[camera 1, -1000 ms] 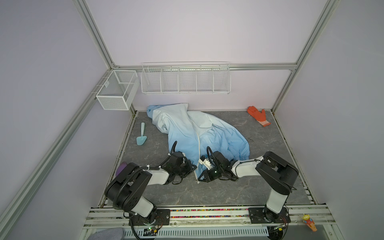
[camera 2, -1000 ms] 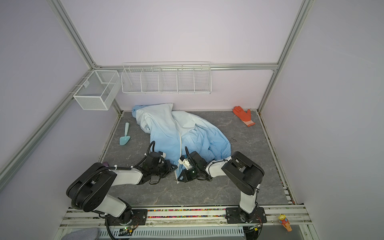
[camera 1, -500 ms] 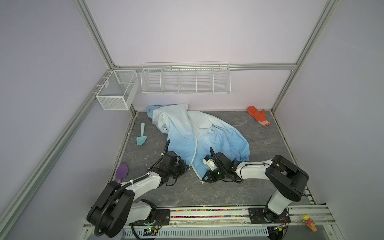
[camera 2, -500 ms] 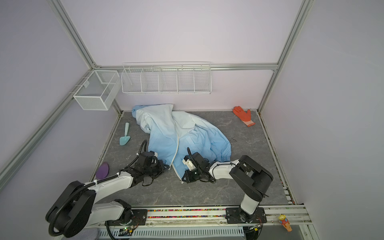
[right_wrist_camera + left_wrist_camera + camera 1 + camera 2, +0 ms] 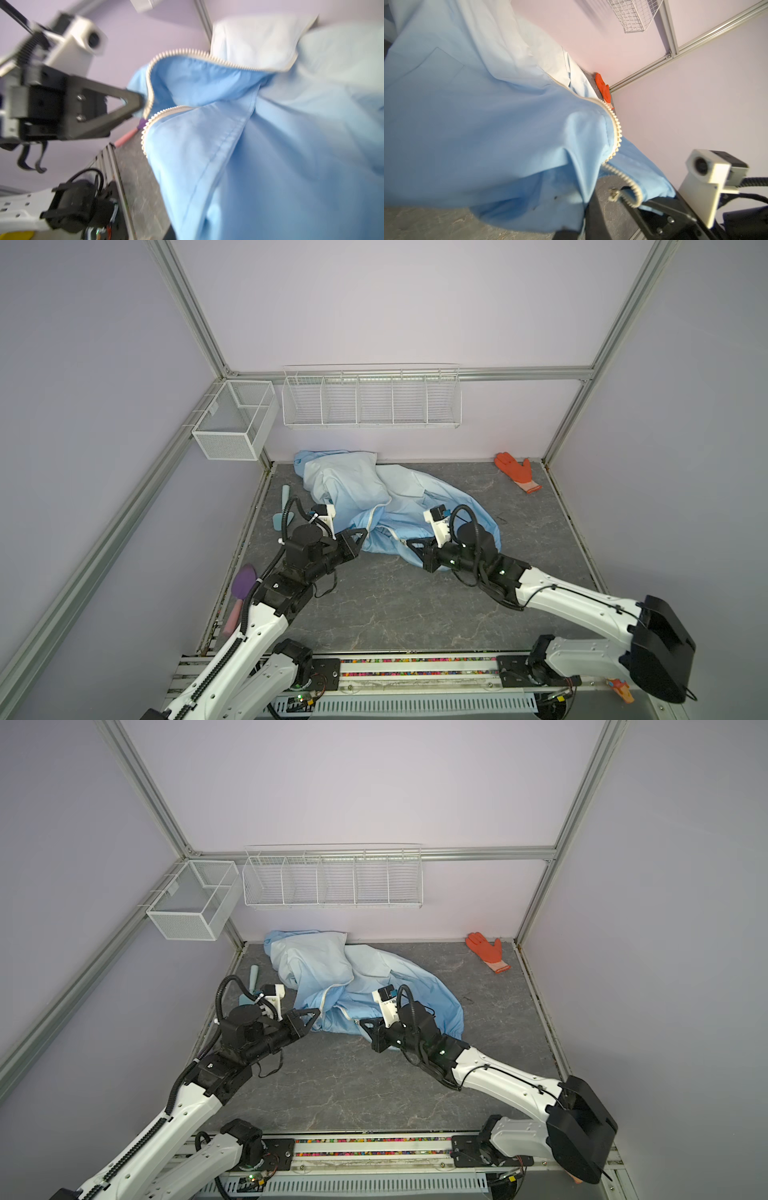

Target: Zip up the jacket

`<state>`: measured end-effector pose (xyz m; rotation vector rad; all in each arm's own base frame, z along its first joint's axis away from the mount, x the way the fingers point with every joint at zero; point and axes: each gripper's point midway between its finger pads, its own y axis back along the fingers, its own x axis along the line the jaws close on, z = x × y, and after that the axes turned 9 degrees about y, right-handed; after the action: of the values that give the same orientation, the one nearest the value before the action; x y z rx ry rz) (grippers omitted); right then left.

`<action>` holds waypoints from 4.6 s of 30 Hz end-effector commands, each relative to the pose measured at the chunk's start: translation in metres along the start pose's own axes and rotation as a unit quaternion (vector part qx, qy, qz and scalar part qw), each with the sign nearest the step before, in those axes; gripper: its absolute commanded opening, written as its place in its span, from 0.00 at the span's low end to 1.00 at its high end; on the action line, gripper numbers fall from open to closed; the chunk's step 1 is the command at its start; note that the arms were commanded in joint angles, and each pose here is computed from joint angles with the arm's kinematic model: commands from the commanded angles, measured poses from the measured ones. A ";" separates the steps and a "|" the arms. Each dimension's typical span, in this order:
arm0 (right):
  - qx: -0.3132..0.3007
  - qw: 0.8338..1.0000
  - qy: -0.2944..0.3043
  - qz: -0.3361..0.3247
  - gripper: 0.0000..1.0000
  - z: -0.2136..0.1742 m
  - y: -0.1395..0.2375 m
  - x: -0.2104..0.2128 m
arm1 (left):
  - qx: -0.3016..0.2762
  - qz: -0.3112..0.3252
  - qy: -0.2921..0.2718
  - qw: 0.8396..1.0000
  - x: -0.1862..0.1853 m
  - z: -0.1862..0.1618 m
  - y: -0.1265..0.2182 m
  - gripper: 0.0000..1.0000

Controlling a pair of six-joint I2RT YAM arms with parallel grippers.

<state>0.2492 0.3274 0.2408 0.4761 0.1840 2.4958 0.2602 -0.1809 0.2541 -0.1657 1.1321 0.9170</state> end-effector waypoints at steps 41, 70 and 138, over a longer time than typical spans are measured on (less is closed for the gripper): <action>-0.119 0.981 -0.085 0.124 0.06 0.123 0.004 0.020 | -0.208 -0.083 -0.153 0.962 -0.066 0.067 0.071 0.00; -0.180 0.914 -0.190 0.309 0.07 0.150 -0.009 0.038 | -0.200 -0.349 -0.048 0.914 -0.145 0.078 0.035 0.00; -0.246 0.915 -0.106 0.301 0.07 0.171 0.015 0.069 | -0.142 -0.387 -0.011 0.911 -0.152 0.049 0.028 0.00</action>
<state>0.2658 0.3693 0.3867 0.7936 -0.6234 2.8585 0.2667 -0.2181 0.4035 -0.7711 0.8112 0.4061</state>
